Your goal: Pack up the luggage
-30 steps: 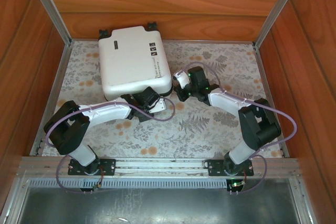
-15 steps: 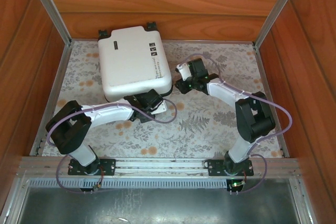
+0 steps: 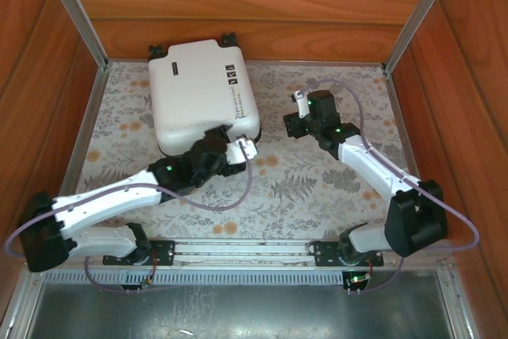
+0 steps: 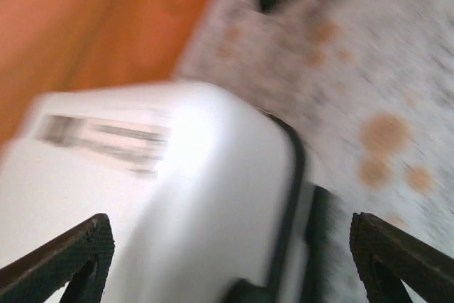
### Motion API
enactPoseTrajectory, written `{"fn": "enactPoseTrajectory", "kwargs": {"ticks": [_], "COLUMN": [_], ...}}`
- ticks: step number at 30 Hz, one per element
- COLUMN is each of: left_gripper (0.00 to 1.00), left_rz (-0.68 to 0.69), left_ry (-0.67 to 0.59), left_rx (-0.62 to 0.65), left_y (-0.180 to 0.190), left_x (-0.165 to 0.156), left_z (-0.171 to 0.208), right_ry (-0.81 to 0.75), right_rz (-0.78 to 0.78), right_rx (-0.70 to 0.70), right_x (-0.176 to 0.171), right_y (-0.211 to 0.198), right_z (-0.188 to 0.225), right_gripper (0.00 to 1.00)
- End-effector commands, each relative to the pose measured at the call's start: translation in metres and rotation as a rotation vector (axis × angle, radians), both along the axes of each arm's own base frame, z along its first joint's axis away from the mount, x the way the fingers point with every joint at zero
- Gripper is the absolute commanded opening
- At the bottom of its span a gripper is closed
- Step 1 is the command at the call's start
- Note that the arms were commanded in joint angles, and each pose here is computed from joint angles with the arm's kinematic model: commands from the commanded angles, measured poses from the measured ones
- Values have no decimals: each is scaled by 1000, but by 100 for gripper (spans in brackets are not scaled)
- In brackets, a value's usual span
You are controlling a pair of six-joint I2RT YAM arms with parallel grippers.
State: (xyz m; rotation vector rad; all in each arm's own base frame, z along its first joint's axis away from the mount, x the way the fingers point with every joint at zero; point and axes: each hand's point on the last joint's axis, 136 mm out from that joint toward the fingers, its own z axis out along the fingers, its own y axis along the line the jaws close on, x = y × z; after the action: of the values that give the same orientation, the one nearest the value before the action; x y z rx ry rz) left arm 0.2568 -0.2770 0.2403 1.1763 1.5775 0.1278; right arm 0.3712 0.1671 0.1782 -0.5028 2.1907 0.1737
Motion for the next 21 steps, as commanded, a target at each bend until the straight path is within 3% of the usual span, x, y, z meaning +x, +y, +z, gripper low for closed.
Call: {"fn": "enactPoseTrajectory", "kwargs": {"ticks": [1,5,7,9,10,13,18,21], "left_gripper": [92,92,92,91,90,90,89,90], "left_rz": [350,867,1148,1316,1376,1463,1499,1480], "left_ry": [-219,-257,-293,-333,-360,-389,-355,-312], "left_rx": [-174,-365,-582,-780,-868,-935,-857,-820], "left_y": [62,197,281,337,357,385,389,387], "left_x": [45,81,72,50,36,11,6,7], "left_z": [66,70,55,33,23,-7,-60,-91], "right_ry": [-86,-171,-232,-316,-368,-436,-358,-340], "right_rz": [-112,-199,-246,-291,-313,-359,-418,-366], "right_rx": [21,45,58,66,76,112,122,134], "right_x": [8,14,17,17,17,13,20,28], "right_y": [-22,-47,-62,-79,-88,-112,-141,-140], "right_z": [14,22,24,27,29,24,-9,-19], "right_gripper": [80,86,88,92,100,99,99,99]}}
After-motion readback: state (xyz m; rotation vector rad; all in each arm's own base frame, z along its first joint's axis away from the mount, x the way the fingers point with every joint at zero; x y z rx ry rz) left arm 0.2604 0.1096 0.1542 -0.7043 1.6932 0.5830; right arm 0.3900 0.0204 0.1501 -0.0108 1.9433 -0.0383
